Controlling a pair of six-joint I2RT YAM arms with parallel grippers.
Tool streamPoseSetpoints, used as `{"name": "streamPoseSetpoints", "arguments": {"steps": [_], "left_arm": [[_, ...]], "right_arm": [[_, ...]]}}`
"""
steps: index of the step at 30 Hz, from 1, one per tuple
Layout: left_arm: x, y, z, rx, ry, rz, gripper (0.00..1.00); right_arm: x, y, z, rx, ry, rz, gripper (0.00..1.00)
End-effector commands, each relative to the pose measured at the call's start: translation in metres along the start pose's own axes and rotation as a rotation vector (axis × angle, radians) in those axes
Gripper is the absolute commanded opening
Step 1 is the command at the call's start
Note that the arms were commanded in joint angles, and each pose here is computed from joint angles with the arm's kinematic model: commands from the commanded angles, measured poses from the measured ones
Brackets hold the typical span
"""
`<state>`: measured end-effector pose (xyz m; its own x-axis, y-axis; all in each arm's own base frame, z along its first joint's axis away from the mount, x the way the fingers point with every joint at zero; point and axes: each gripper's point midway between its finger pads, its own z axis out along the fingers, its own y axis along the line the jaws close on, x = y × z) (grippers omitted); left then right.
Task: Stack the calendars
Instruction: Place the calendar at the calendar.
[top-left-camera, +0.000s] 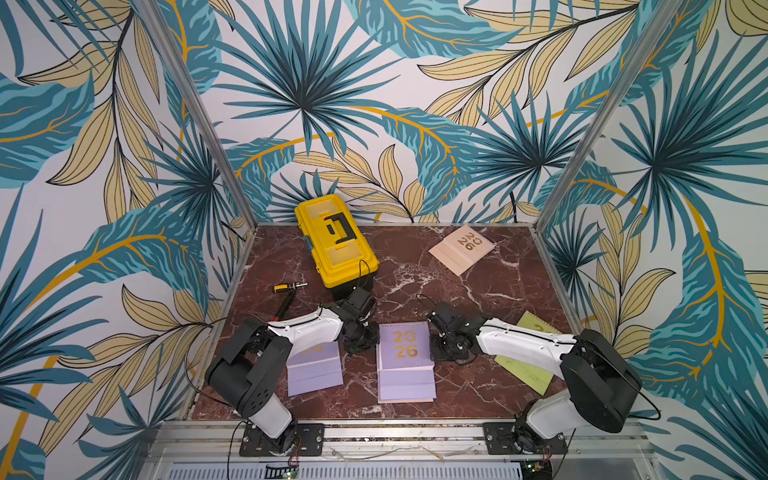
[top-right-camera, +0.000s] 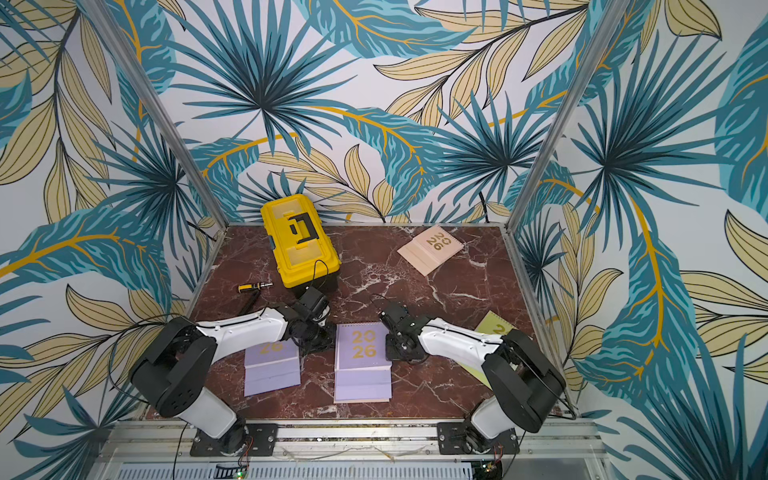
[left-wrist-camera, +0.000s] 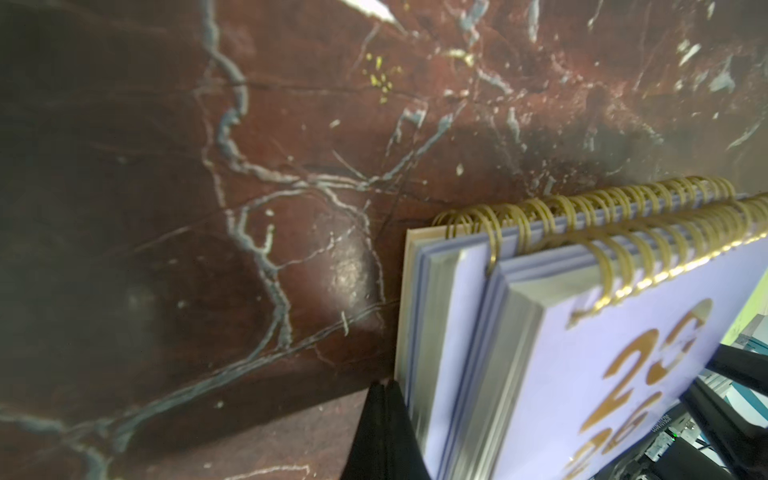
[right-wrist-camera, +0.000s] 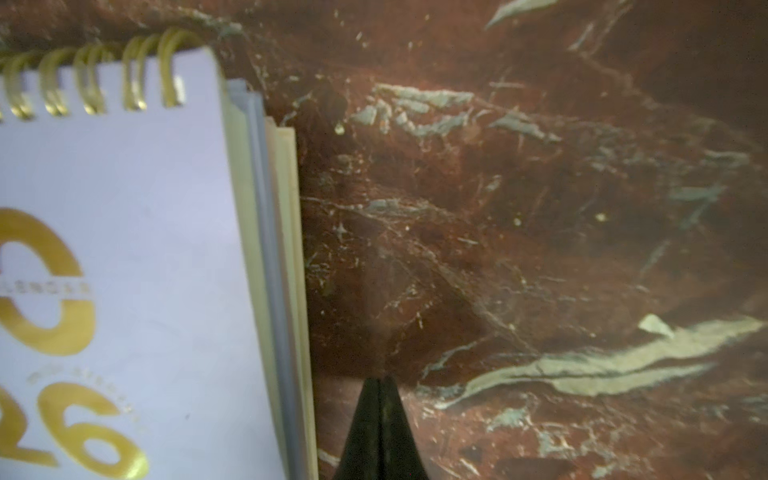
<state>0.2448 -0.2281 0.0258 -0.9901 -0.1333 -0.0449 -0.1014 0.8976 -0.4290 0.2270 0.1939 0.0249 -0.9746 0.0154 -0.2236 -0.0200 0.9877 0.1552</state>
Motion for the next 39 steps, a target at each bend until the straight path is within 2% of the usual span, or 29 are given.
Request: {"name": "streamPoseSetpoints", "arguments": {"steps": [1,8,12,19,22,31,33,34,36,37,39], "left_arm": [[-0.008,-0.021,0.0,0.052,-0.015,0.035,0.0],[-0.009,-0.019,0.001,0.042,-0.019,0.031,0.0],[-0.008,-0.018,0.002,0.041,-0.015,0.031,0.0],[-0.008,-0.017,-0.002,0.033,-0.024,0.034,0.0],[-0.013,-0.01,-0.011,-0.012,-0.065,0.033,0.0],[-0.024,-0.013,-0.041,-0.04,-0.164,0.057,0.0],[-0.024,-0.017,-0.047,-0.036,-0.177,0.064,0.0],[-0.024,-0.018,-0.051,-0.035,-0.185,0.067,0.0],[-0.025,-0.022,-0.059,-0.032,-0.203,0.079,0.02],[-0.025,-0.025,-0.063,-0.03,-0.211,0.084,0.07],[-0.027,-0.029,-0.072,-0.026,-0.225,0.101,0.1]], "right_arm": [[-0.004,0.01,-0.001,-0.032,-0.014,-0.03,0.0],[-0.004,0.033,-0.001,-0.155,0.0,-0.064,0.0],[-0.003,0.033,0.0,-0.153,0.003,-0.066,0.0],[-0.003,-0.002,-0.008,0.016,-0.02,-0.043,0.0],[-0.004,-0.018,-0.016,0.083,-0.04,-0.023,0.0],[-0.006,-0.052,-0.037,0.111,-0.087,0.08,0.0],[-0.006,-0.066,-0.04,0.122,-0.082,0.144,0.02],[-0.006,-0.071,-0.042,0.121,-0.079,0.171,0.15],[-0.008,-0.082,-0.049,0.124,-0.094,0.217,0.47],[-0.01,-0.087,-0.054,0.128,-0.111,0.233,0.59],[-0.015,-0.099,-0.065,0.151,-0.155,0.277,0.79]]}}
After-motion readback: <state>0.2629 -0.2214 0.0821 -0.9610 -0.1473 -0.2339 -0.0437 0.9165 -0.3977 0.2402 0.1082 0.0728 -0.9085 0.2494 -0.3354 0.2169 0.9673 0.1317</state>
